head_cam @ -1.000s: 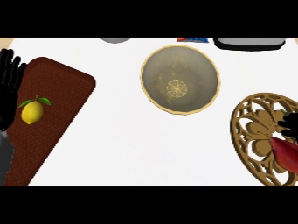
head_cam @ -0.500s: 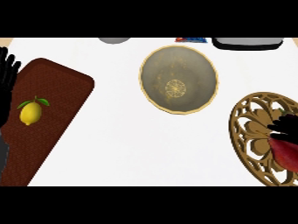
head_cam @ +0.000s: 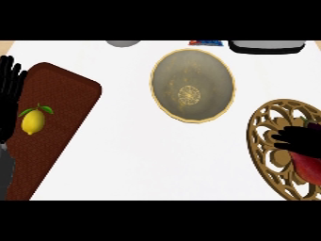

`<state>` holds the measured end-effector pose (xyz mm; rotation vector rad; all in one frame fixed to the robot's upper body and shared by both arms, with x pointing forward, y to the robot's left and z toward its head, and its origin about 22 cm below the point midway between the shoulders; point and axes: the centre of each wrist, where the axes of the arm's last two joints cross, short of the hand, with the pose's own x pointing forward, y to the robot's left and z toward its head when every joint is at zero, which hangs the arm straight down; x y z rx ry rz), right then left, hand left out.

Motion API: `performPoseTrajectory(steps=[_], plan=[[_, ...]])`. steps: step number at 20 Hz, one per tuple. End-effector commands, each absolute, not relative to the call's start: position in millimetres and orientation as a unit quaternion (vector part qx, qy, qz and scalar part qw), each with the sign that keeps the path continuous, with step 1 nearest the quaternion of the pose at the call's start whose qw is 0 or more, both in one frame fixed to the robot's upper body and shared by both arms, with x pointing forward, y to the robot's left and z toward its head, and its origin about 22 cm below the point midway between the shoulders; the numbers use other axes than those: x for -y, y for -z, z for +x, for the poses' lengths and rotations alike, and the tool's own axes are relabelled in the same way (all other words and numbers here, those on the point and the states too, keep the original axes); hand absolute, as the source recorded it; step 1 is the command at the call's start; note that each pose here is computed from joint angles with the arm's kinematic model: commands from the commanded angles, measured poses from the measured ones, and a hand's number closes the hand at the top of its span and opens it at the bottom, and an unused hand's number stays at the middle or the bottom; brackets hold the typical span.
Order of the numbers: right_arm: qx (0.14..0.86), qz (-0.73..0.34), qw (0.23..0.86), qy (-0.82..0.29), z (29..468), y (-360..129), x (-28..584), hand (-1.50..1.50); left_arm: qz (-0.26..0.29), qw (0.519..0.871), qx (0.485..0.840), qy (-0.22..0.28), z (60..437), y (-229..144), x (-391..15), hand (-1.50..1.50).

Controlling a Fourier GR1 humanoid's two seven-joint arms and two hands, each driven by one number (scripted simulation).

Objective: Pick the pear from the placemat and place it in the bowl

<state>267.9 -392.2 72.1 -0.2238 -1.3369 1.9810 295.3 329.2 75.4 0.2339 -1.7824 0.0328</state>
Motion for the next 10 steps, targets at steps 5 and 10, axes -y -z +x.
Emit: performPoseTrajectory(steps=[5, 10], plan=[[0.492, -0.076, 0.395, -0.772, 290, -53, 400, -1.5, 0.098, 0.615, 0.782, -0.011, 298, -90, -344, 0.0], [0.544, -0.066, 0.346, -0.762, 293, -44, 389, 1.5, 0.105, 0.616, 0.78, -0.013, 290, -88, -321, 0.0]])
